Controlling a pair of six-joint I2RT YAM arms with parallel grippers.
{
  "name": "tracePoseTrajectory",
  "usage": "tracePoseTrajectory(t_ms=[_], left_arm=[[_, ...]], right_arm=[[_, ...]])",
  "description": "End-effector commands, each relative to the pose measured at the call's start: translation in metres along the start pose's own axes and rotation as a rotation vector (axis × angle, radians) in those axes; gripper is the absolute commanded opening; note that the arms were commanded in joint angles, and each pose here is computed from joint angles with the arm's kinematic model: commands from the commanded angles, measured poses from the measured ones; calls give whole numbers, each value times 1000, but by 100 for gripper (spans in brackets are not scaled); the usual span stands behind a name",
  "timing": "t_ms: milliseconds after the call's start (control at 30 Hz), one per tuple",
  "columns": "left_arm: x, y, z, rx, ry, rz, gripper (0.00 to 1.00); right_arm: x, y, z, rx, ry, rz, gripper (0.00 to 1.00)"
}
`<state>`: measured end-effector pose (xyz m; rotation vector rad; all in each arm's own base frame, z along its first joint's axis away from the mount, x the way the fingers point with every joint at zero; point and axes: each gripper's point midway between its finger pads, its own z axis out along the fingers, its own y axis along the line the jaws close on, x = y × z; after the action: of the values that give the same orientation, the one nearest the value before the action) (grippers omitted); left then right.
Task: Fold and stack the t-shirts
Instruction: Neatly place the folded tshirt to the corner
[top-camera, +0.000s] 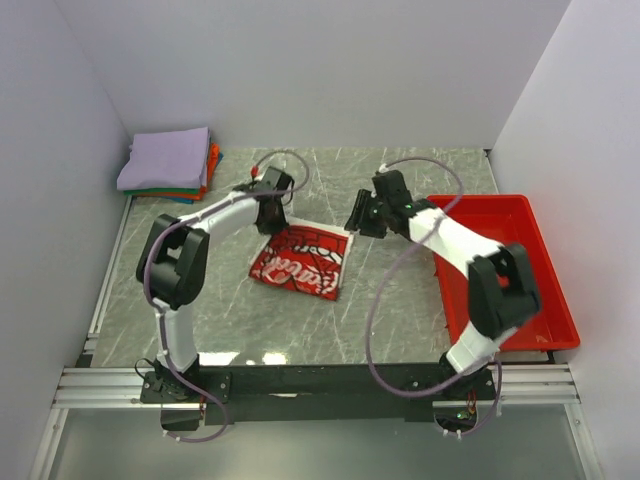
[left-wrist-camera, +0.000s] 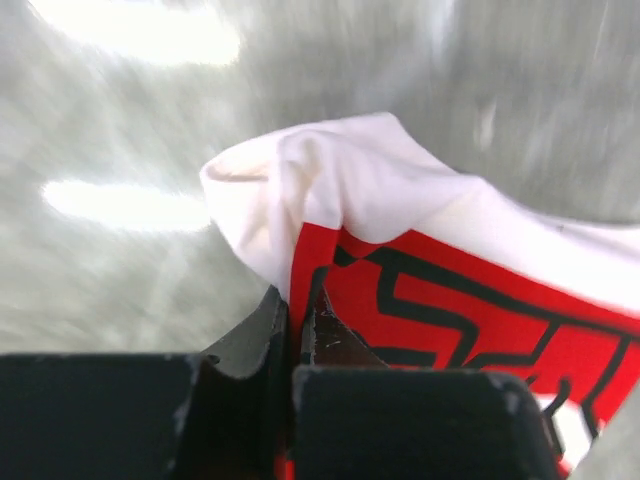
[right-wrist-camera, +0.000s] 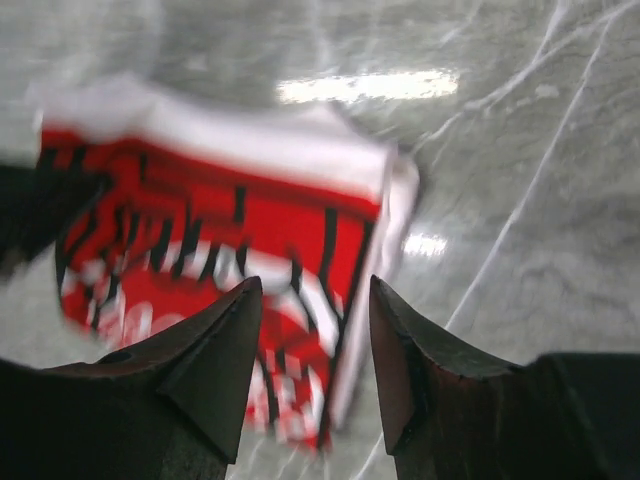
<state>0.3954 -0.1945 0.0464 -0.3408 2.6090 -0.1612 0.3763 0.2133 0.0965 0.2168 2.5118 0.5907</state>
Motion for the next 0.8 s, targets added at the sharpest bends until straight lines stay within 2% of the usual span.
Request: tracePoseTrajectory(t_ms=[0, 67, 100, 167, 200, 500, 567, 667, 767], left_arm=[[-71, 30, -19, -254, -176, 118, 1], [-88, 38, -23, -326, -196, 158, 1], [-113, 41, -27, -382, -254, 175, 1], [-126, 50, -23, -453, -264, 209, 0], [-148, 53, -31, -481, -306, 221, 0], [-238, 81, -50, -604, -455, 341, 0], [-253, 85, -56, -626, -489, 368, 0], [-281, 92, -66, -684, -545, 486, 0], [-308, 97, -72, -710, -608, 498, 0]], right_arm=[[-8, 17, -45, -73, -96, -4, 55], [-7, 18, -62, -85, -130, -13, 55], [-2, 13, -64, -77, -129, -21, 55], [-2, 9, -74, -67, -153, -33, 55], [1, 6, -75, -61, -152, -37, 55], [2, -6, -80, -18, -173, -83, 54], [4, -1, -81, -44, -165, -86, 54], [8, 2, -82, -70, -160, -87, 53], [10, 5, -81, -84, -151, -89, 53]])
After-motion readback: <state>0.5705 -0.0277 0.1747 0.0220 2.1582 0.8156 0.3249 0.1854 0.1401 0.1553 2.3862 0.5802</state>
